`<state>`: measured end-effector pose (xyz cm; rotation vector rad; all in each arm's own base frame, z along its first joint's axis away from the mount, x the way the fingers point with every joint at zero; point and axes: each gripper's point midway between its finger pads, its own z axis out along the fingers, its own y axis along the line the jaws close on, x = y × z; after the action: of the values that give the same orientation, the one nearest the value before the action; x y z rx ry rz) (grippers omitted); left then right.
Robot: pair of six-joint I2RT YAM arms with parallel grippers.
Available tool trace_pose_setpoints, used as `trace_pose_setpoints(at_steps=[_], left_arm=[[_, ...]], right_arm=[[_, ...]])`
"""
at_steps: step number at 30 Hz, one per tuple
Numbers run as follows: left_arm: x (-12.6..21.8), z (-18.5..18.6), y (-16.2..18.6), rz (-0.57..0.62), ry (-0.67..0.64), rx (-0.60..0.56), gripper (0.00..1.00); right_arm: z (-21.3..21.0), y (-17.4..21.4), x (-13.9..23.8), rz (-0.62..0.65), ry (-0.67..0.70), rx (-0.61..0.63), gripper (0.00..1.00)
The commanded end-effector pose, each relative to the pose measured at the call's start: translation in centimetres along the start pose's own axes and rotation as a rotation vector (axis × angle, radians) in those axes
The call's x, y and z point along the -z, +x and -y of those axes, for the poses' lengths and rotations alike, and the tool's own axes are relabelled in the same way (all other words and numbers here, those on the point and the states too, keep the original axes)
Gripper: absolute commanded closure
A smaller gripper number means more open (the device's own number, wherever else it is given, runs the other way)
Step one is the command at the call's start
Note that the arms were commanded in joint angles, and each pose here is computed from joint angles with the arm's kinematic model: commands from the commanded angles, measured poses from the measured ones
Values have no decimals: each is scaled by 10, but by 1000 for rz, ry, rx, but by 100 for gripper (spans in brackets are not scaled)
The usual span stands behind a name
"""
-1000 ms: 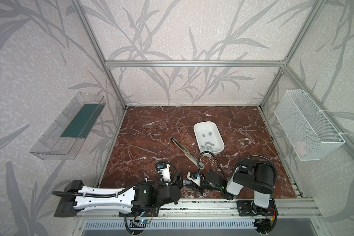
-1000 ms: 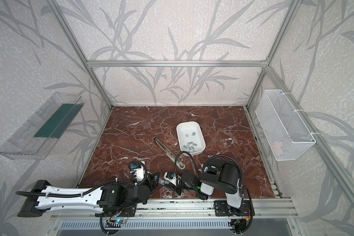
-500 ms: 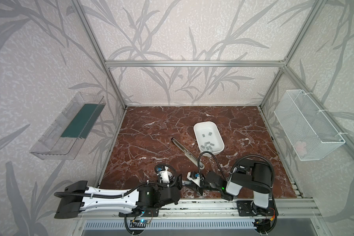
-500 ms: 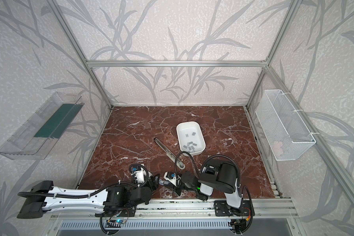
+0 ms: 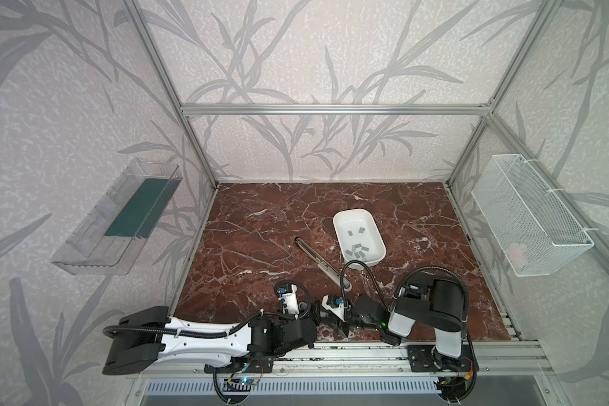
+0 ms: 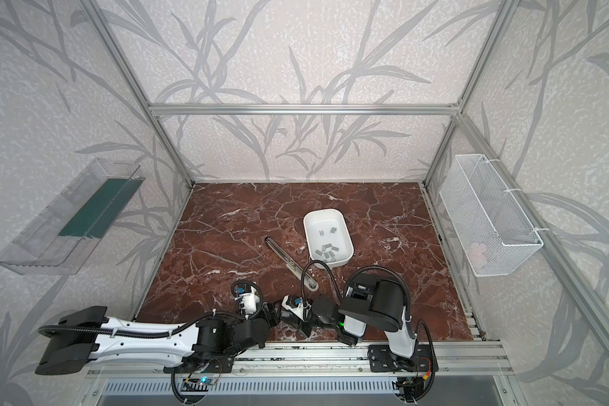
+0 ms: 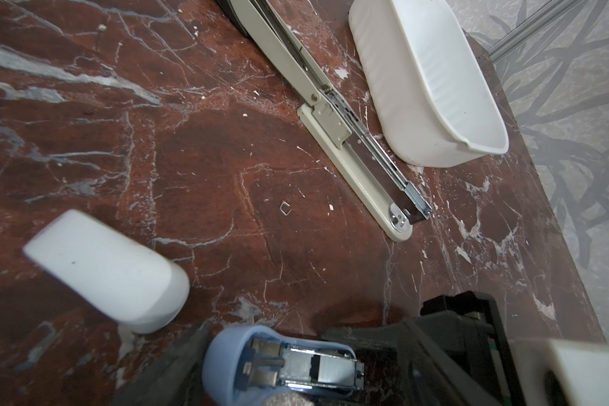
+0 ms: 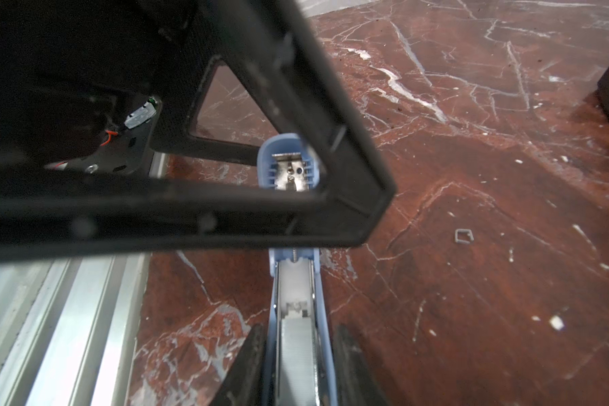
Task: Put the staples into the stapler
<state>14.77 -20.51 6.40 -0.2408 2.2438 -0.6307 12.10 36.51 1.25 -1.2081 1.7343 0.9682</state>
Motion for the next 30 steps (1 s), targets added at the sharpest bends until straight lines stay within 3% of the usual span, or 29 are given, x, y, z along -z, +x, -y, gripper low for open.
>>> trace_pose_setpoints(at_steps=[1, 10, 19, 23, 30], left_arm=[[1, 21, -5, 10, 70, 9, 22], [-6, 63, 6, -33, 165, -72, 44], [-23, 82, 32, -98, 187, -110, 53], [-19, 84, 29, -86, 200, -109, 56], [-17, 73, 19, -50, 154, -132, 57]], right_arm=[[-10, 83, 12, -297, -34, -79, 71], [-9, 83, 11, -291, -28, -84, 77], [-7, 83, 13, -267, -17, -93, 72], [-6, 77, 15, -234, -9, -90, 67], [-1, 61, 26, -181, 37, -88, 48]])
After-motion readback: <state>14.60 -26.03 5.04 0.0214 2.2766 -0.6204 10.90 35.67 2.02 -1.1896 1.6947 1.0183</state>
